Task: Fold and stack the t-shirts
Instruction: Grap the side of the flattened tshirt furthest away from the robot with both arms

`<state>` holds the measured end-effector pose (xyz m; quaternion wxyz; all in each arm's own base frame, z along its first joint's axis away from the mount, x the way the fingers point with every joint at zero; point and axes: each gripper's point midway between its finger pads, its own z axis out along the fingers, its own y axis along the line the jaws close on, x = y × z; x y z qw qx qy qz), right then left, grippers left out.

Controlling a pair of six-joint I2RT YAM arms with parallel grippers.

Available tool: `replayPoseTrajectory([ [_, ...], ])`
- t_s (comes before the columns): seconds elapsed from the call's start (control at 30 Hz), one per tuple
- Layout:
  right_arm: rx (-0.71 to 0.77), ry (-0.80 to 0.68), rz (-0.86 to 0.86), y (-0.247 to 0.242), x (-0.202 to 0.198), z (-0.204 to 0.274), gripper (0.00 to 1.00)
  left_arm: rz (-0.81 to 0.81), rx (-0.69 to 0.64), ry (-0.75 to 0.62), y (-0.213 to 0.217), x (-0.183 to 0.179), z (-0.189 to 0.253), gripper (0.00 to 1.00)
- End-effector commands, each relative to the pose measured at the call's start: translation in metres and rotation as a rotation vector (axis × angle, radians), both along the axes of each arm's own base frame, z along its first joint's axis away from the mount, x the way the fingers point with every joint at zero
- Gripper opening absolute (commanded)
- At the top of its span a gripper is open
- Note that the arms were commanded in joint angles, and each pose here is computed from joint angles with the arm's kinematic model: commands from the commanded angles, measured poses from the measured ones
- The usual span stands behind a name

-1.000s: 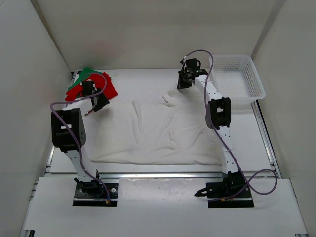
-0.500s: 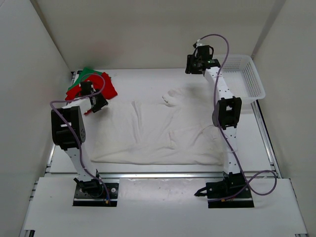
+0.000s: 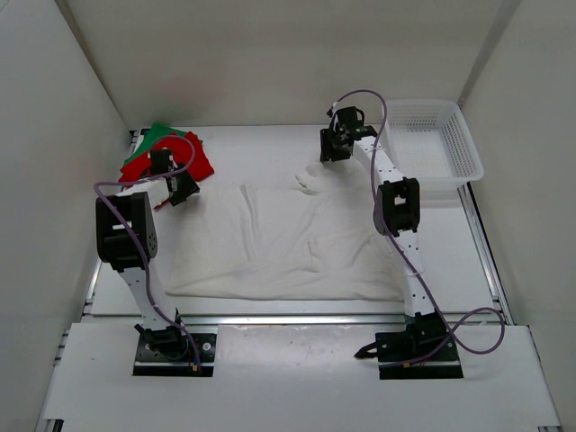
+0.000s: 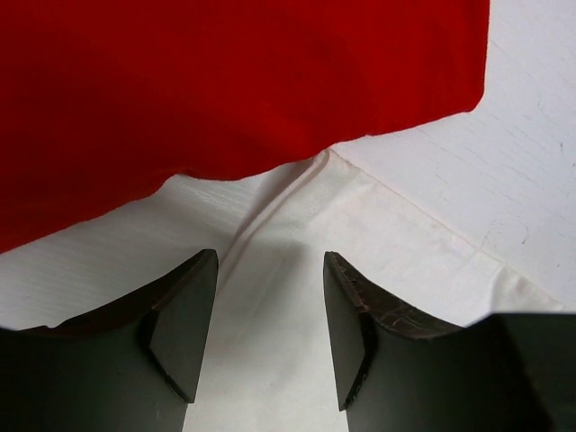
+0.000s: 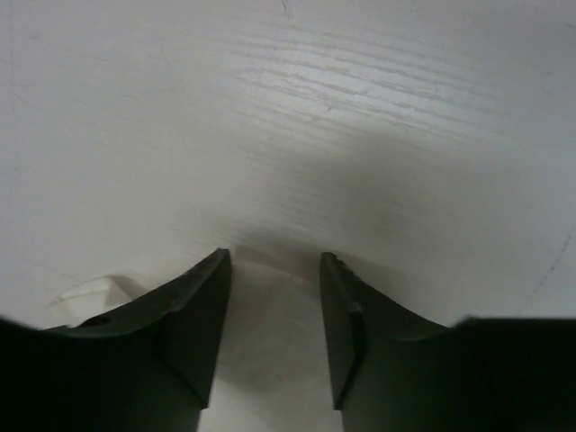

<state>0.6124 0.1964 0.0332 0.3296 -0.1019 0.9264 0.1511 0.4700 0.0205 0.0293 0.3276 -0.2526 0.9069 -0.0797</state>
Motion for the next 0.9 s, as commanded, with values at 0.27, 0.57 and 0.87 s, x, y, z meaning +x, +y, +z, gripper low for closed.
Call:
replayPoseTrajectory([
  [0.27, -0.052, -0.018, -0.06, -0.022, 0.004, 0.02, 0.0, -0.014, -0.009, -0.067, -0.001, 0.013, 0.021, 0.61],
  [0.57, 0.053, -0.144, -0.156, -0.075, 0.025, 0.103, 0.0, 0.003, 0.038, -0.052, 0.006, 0.011, 0.019, 0.61],
  [0.87, 0.1, -0.163, -0.086, -0.055, 0.024, 0.11, 0.0, 0.033, 0.106, -0.106, 0.015, 0.017, 0.037, 0.59],
])
